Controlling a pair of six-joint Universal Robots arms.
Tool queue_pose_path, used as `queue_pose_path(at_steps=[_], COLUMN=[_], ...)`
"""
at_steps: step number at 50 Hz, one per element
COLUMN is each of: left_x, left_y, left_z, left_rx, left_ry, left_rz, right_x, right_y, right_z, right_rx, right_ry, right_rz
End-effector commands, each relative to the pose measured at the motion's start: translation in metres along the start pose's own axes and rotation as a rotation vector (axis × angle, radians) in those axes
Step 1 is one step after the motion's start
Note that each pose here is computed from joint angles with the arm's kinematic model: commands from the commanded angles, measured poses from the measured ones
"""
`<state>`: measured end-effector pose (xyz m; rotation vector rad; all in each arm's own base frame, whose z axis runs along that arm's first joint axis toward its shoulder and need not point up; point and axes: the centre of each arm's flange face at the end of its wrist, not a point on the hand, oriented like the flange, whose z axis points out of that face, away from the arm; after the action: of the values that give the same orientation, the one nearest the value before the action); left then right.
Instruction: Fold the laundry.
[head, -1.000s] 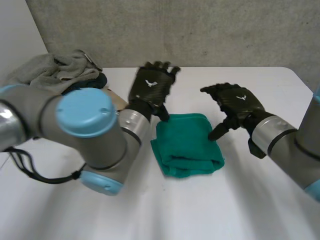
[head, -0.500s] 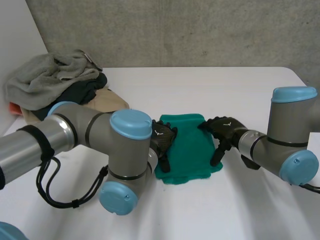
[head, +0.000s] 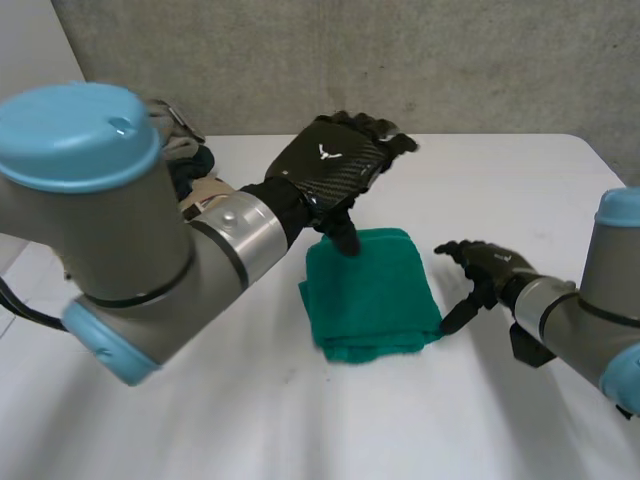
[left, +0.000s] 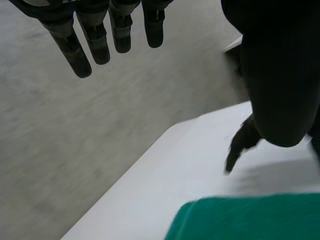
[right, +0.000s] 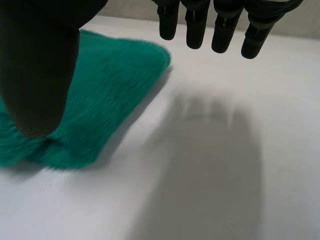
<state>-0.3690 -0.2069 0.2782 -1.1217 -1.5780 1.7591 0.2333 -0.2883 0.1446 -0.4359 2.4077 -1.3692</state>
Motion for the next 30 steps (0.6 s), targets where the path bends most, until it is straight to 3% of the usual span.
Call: queue_pose_path(at_steps=[1,20,30], left_x=[-0.004,-0.002,-0.002], left_y=[-0.001,0.001,0.0], left_z=[-0.009,-0.01,-0.009], left_rx=[-0.019,-0.025,-0.017], left_ry=[0.128,0.135,0.135], left_rz=[-0.117,-0.126,-0.122], right_x=[-0.01,-0.041,-0.031], right_y=[0.016,0.042,-0.001], right_z=[0.006,0.024,0.041], right_rx=[-0.015,-0.05,0.208], right_ry=[-0.072,-0.146,-0.104], right_rz=[0.083,0.064,0.077])
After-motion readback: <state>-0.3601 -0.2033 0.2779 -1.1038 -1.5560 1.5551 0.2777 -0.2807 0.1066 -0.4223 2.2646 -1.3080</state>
